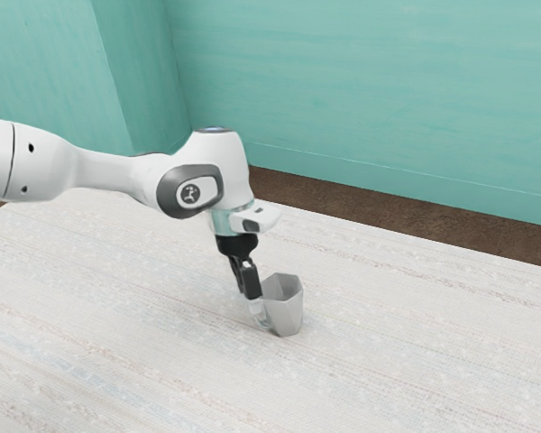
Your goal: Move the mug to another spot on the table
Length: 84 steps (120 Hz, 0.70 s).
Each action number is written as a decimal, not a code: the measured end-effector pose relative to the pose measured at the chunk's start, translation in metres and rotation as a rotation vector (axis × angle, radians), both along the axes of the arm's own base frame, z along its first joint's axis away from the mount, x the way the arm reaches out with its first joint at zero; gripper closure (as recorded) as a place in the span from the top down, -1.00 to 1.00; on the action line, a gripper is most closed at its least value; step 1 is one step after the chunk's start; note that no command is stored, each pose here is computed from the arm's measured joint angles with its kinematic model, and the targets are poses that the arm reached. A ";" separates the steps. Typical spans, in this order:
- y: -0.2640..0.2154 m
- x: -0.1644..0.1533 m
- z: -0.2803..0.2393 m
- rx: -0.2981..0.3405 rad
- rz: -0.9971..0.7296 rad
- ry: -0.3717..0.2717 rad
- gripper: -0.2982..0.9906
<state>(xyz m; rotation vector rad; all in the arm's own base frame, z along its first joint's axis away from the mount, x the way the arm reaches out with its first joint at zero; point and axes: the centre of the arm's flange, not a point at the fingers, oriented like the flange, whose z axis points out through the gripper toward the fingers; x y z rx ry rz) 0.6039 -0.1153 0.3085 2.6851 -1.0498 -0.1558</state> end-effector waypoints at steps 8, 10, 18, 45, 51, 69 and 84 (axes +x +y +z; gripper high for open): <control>0.002 0.002 -0.009 -0.018 -0.007 -0.003 0.54; 0.002 0.003 -0.011 -0.020 -0.008 -0.004 0.54; 0.005 0.005 -0.016 -0.028 -0.019 -0.013 0.54; 0.013 0.012 -0.039 -0.062 -0.058 -0.053 0.38; 0.013 0.015 -0.040 -0.072 -0.062 -0.073 0.31; 0.014 0.020 -0.042 -0.082 -0.070 -0.130 0.08; 0.012 0.024 -0.042 -0.108 -0.074 -0.171 -0.07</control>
